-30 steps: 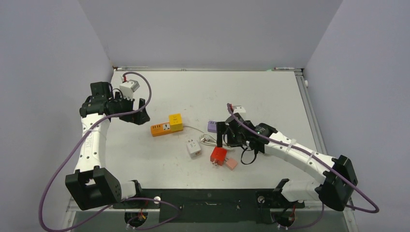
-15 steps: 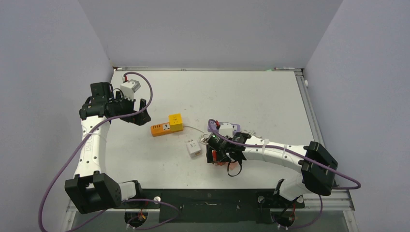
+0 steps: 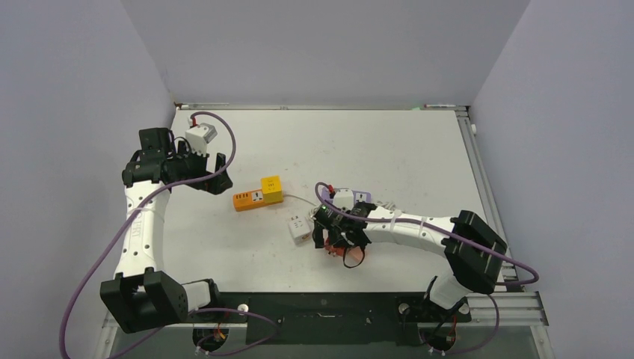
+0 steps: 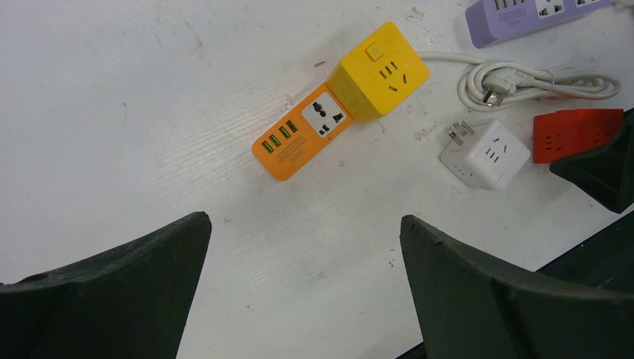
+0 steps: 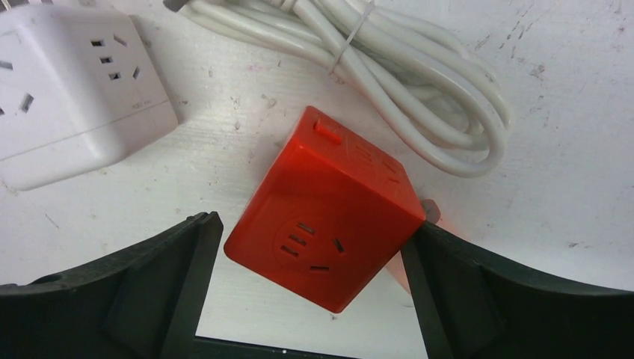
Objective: Insert the plug
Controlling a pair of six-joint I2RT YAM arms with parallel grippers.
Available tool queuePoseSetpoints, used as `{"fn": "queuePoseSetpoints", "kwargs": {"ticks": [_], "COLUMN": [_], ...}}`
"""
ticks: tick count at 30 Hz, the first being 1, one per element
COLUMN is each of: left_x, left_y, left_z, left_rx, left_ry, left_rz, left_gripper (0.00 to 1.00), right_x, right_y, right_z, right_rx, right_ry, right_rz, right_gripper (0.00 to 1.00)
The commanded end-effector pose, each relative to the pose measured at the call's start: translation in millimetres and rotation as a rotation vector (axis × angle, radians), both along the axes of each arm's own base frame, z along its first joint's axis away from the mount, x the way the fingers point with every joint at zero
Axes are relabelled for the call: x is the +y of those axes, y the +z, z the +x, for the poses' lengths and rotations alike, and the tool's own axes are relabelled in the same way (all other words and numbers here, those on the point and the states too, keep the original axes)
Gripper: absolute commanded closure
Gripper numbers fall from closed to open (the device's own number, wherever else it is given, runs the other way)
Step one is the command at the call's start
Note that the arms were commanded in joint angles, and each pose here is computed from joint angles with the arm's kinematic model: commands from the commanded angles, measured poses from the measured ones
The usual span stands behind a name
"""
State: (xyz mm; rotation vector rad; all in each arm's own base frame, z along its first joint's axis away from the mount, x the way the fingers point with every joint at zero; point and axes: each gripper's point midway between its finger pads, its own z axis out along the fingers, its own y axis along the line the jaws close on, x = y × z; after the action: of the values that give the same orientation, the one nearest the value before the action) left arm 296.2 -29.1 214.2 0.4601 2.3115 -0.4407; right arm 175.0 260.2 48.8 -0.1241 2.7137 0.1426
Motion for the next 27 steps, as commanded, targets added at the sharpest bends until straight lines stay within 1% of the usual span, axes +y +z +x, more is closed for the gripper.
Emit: {"fn": "queuePoseSetpoints", "kwargs": {"ticks": [1, 6, 7, 9, 10, 11, 13, 15, 16, 18, 20, 23, 25, 27], "left_x": [-0.7, -1.1, -1.7, -2.2, -2.6, -2.9, -3.8, -5.8, -6.2, -8.6, -12.8, -25.1, -38.7, -48.5], "left_y": [13.9, 10.7, 10.6, 10.8, 11.4, 11.8, 13.5, 15.6, 16.9, 20.5, 27.6, 46.5, 65.4, 79.6], "left_z": [0.6, -0.2, -0.5, -1.1, -1.7, -2.0, -2.9, -4.1, -4.4, -5.6, -7.4, -11.0, -16.4, -24.7], "left_rx": [-0.057, -0.049, -0.049, -0.048, -0.049, -0.051, -0.057, -0.061, -0.065, -0.073, -0.09, -0.147, -0.216, -0.299], "left_ry": [-0.015, -0.016, -0.018, -0.019, -0.02, -0.02, -0.021, -0.027, -0.028, -0.032, -0.046, -0.093, -0.17, -0.246], "left_rz": [0.016, 0.015, 0.012, 0.008, 0.007, 0.006, 0.004, -0.002, -0.004, -0.01, -0.028, -0.078, -0.123, -0.136], "left_gripper": [0.04, 0.04, 0.04, 0.04, 0.04, 0.04, 0.04, 0.04, 0.04, 0.04, 0.04, 0.04, 0.04, 0.04], "right_x": [14.0, 22.3, 23.2, 24.0, 24.4, 24.5, 24.4, 24.6, 25.6, 28.2, 35.7, 53.0, 63.0, 72.4], "right_y": [14.0, 13.6, 13.0, 10.7, 10.2, 10.0, 11.6, 14.9, 17.9, 26.7, 44.0, 89.6, 127.8, 163.7], "right_z": [19.6, 24.1, 24.0, 23.3, 22.9, 22.5, 22.4, 22.9, 24.1, 27.4, 34.1, 48.8, 60.6, 70.9], "right_rx": [-0.042, -0.035, -0.032, -0.026, -0.024, -0.022, -0.025, -0.031, -0.037, -0.053, -0.083, -0.168, -0.232, -0.293], "right_ry": [-0.02, -0.014, -0.01, -0.005, -0.003, -0.003, -0.001, 0.002, 0.005, 0.015, 0.033, 0.071, 0.087, 0.097], "right_rz": [0.062, 0.088, 0.088, 0.086, 0.088, 0.089, 0.094, 0.098, 0.101, 0.107, 0.133, 0.211, 0.283, 0.361], "right_gripper": [0.06, 0.02, 0.04, 0.12, 0.18, 0.24, 0.41, 0.54, 0.58, 0.64, 0.67, 0.68, 0.67, 0.66]}}
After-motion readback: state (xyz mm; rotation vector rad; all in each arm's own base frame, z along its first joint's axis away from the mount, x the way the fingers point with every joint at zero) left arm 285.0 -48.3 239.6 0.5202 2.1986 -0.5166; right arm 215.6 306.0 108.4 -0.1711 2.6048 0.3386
